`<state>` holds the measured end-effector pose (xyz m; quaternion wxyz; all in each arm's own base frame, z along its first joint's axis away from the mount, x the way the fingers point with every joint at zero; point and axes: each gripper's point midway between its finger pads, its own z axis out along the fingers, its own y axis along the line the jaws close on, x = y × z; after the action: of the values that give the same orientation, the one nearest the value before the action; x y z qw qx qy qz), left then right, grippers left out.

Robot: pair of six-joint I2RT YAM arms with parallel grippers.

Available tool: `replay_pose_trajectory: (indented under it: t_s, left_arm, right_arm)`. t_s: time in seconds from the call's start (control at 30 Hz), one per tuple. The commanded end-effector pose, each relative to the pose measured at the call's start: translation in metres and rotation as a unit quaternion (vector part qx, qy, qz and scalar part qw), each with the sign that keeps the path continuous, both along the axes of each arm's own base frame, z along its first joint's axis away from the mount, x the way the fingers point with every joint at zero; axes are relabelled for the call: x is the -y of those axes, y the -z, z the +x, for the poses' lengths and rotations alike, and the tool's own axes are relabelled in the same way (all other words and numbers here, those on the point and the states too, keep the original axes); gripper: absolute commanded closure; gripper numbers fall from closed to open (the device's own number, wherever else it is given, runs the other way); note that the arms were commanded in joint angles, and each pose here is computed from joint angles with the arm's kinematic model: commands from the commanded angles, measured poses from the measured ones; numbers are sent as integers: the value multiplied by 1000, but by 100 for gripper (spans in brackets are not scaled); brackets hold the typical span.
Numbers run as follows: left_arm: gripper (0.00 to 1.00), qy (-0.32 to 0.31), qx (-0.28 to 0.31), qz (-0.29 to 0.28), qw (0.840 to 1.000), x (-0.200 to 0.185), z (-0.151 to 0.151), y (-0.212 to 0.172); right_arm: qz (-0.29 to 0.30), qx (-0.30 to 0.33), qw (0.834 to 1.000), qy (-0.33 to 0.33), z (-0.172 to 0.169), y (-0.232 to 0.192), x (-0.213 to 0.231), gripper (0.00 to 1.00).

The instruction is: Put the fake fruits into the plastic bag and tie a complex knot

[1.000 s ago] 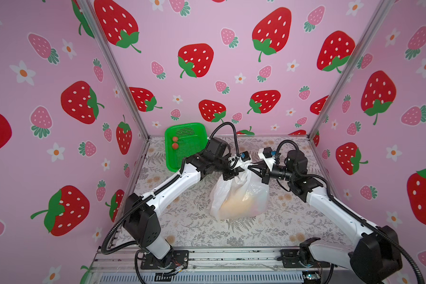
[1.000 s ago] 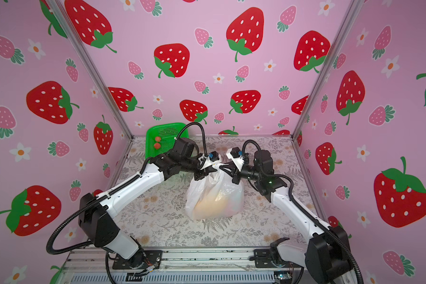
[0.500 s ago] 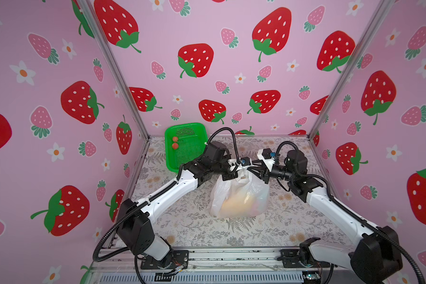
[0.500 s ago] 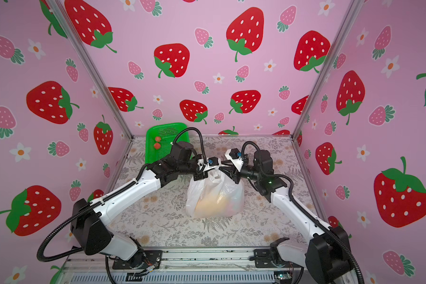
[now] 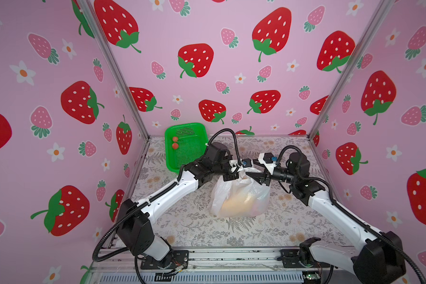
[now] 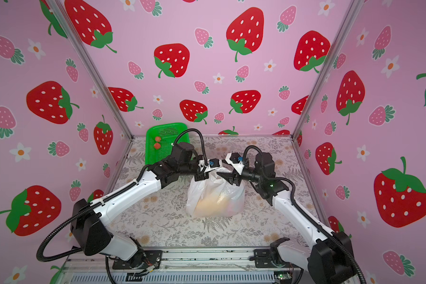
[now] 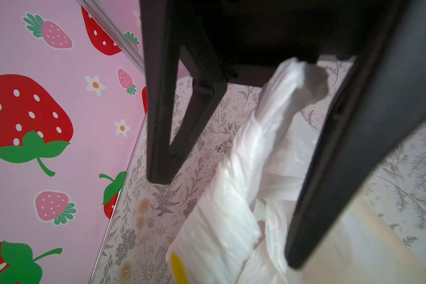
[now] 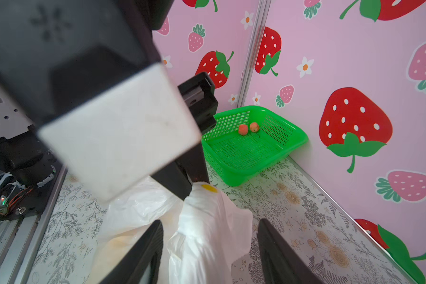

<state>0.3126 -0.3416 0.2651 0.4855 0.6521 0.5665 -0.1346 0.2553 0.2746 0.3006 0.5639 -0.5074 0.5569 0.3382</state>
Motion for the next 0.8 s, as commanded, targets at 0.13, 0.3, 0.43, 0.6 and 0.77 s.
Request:
replay_pose_trajectory:
  t_s: [0.13, 0.3, 0.43, 0.6, 0.77]
  left_arm:
    - [100, 13, 36, -14, 999, 0, -5, -17]
    - [100, 15, 37, -12, 999, 0, -6, -16]
    - [100, 18, 37, -13, 999, 0, -8, -16]
    - [100, 17, 39, -12, 999, -1, -8, -18]
    - [100, 17, 38, -8, 999, -1, -8, -16]
  right_arm:
    - [-13, 21, 1000, -18, -6, 4, -4, 28]
    - [-22, 16, 999, -27, 2, 10, -11, 30]
    - [-26, 12, 999, -31, 5, 14, -14, 38]
    - [-27, 8, 999, -37, 4, 16, -15, 51]
    - [-28, 5, 999, -41, 3, 16, -15, 65]
